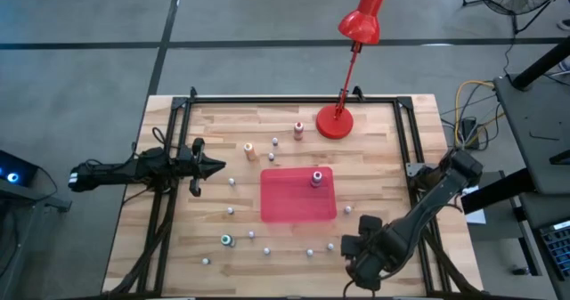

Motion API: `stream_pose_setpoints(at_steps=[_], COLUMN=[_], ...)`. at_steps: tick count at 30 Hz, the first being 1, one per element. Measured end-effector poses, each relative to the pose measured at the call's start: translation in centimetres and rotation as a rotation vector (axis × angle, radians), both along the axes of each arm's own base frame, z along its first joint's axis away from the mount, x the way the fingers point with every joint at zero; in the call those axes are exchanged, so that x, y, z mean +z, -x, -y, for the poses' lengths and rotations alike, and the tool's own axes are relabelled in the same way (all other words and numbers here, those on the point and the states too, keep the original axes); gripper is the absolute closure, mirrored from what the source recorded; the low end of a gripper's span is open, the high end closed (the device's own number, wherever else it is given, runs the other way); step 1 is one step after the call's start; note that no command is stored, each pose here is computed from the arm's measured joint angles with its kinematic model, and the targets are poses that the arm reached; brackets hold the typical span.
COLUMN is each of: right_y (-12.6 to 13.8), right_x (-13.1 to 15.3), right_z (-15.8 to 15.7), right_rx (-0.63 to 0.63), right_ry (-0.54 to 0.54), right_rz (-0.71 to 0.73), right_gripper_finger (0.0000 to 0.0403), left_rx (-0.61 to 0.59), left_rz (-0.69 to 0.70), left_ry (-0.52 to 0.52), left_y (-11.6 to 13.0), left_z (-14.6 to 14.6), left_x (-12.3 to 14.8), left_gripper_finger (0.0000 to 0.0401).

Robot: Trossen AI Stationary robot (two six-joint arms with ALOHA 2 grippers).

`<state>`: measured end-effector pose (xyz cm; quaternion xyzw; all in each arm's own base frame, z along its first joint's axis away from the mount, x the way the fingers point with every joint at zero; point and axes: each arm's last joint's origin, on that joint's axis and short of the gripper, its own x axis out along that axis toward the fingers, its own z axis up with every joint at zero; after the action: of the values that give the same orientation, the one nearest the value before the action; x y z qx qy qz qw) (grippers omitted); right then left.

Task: Pick & Place food coloring
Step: Put the large yellow food coloring bottle into the red bin

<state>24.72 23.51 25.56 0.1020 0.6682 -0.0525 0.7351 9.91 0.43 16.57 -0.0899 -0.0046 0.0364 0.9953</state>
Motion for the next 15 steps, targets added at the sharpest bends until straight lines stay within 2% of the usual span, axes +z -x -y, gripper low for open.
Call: stream_pose_setpoints(at_steps=[9,15], right_y=[1.0,0.8], right_x=[-1.6,-1.8], right_z=[-0.3,-0.9], right_rx=[0.013,0.019], right_ry=[0.055,0.013], right_rz=[-0.022,0.020], right_gripper_finger=[0.0039,0.0039], left_rx=[0.000,0.000], left_rz=[0.000,0.000], left_ry=[0.000,0.000], left_y=[0.0,0.0], left_z=[0.0,0.0], left_x=[0.0,0.0], left_gripper_finger=[0.0401,0.0401])
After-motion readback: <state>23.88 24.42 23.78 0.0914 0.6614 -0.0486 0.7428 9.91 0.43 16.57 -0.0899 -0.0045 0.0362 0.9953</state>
